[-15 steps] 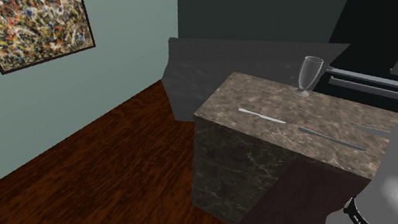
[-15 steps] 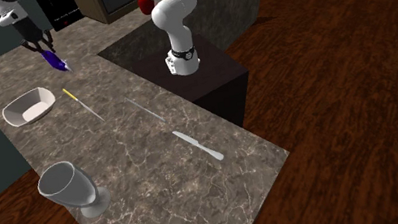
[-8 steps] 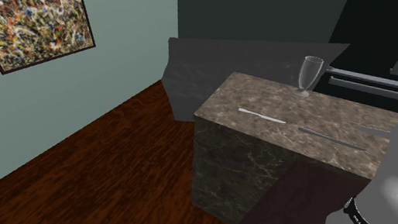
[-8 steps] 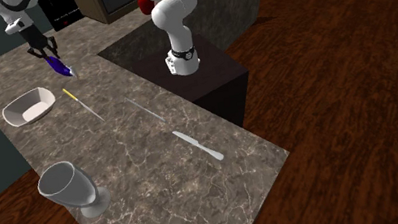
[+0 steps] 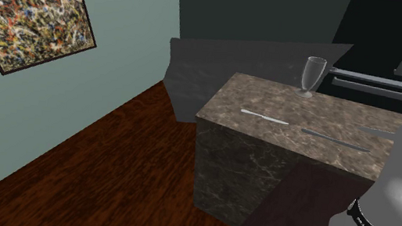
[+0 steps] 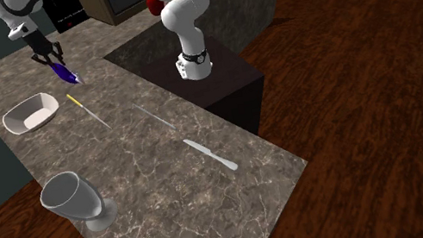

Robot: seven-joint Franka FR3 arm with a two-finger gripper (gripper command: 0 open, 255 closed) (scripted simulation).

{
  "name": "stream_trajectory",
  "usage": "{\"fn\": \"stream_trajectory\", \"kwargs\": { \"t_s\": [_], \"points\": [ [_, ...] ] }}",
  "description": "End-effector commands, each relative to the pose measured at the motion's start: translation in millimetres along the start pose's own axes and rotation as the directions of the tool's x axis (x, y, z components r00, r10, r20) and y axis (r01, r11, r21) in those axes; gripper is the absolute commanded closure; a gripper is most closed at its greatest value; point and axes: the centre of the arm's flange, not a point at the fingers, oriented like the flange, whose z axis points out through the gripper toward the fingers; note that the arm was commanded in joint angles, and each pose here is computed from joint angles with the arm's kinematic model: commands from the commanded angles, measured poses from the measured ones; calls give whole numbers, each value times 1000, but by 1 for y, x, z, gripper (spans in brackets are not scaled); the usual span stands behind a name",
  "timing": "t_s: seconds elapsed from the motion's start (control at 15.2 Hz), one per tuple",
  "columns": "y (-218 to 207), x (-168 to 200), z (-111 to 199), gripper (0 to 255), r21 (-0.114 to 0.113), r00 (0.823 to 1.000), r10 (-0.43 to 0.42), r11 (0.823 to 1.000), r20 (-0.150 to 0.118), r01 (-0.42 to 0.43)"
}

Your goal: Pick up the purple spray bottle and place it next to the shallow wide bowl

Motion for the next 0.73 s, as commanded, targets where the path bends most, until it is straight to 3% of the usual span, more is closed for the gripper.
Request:
{"fn": "stream_trajectory", "kwargs": {
  "t_s": [0.0, 0.07, 0.4, 0.66],
  "points": [
    [-2, -2, 1, 255, 2, 1000, 3, 1000, 0, -3],
    [-2, -2, 2, 0, 2, 1000, 3, 1000, 0, -3],
    [-2, -2, 1, 0, 2, 1000, 3, 1000, 0, -3],
    [-1, -2, -49, 0, 2, 1000, 3, 1000, 0, -3]
  ]
}}
